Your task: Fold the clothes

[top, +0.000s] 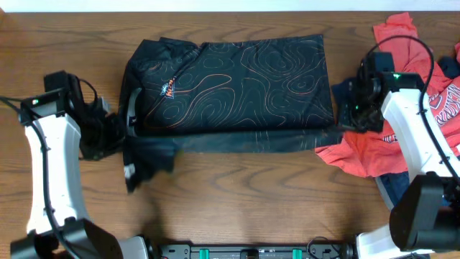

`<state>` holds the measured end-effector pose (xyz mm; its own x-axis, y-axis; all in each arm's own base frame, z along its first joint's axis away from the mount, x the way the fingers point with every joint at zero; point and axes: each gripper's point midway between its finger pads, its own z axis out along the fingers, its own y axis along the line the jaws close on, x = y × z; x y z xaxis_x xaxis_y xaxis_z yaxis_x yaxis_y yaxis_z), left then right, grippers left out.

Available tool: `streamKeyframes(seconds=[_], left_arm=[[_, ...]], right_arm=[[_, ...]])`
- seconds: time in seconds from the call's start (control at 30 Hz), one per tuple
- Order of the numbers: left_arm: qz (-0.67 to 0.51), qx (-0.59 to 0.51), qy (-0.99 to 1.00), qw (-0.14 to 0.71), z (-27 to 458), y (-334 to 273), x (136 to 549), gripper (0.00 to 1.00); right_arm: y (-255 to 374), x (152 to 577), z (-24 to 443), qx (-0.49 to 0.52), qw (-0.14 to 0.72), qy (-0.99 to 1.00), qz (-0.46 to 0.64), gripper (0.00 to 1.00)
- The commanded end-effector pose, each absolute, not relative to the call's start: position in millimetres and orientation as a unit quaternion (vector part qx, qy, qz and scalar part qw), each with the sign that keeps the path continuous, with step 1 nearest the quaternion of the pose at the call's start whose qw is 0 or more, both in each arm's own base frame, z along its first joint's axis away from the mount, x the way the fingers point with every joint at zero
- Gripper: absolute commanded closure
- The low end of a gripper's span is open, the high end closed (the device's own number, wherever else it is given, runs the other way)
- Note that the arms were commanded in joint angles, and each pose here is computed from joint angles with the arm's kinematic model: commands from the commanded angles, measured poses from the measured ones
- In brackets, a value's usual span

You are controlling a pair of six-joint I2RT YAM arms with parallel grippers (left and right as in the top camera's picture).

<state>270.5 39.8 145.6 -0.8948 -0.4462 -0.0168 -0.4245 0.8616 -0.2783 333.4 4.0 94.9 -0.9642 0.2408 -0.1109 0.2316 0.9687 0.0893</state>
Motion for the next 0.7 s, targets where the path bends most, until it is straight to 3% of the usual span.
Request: streamKeyframes(seconds=[0.0, 0.37, 0.63, 0.67], left_arm=[[-0.173, -0.229, 0.957, 0.049, 133.6, 35.6, 293.3, 0.94], [-0.198, -0.224, 0.952, 0.062, 79.7, 43.7, 345.6, 0.94], [-0.192, -0.208, 0.95, 0.133, 79.4, 55.3, 380.9, 0.93], [-0.191, -0.207, 0.95, 0.137, 79.9, 55.9, 382.7, 0.88]], right_arm=[[2.6, 356.5, 91.6, 0.124, 0.097, 0.986, 0.05, 0.99], [18.6, 412.8, 64.3, 0.096, 0.163, 0.98, 0.062, 0.99], [31.0, 441.9, 45.6, 0.083, 0.196, 0.974, 0.078, 0.92], [31.1, 445.3, 44.9, 0.082, 0.201, 0.973, 0.079, 0.89]])
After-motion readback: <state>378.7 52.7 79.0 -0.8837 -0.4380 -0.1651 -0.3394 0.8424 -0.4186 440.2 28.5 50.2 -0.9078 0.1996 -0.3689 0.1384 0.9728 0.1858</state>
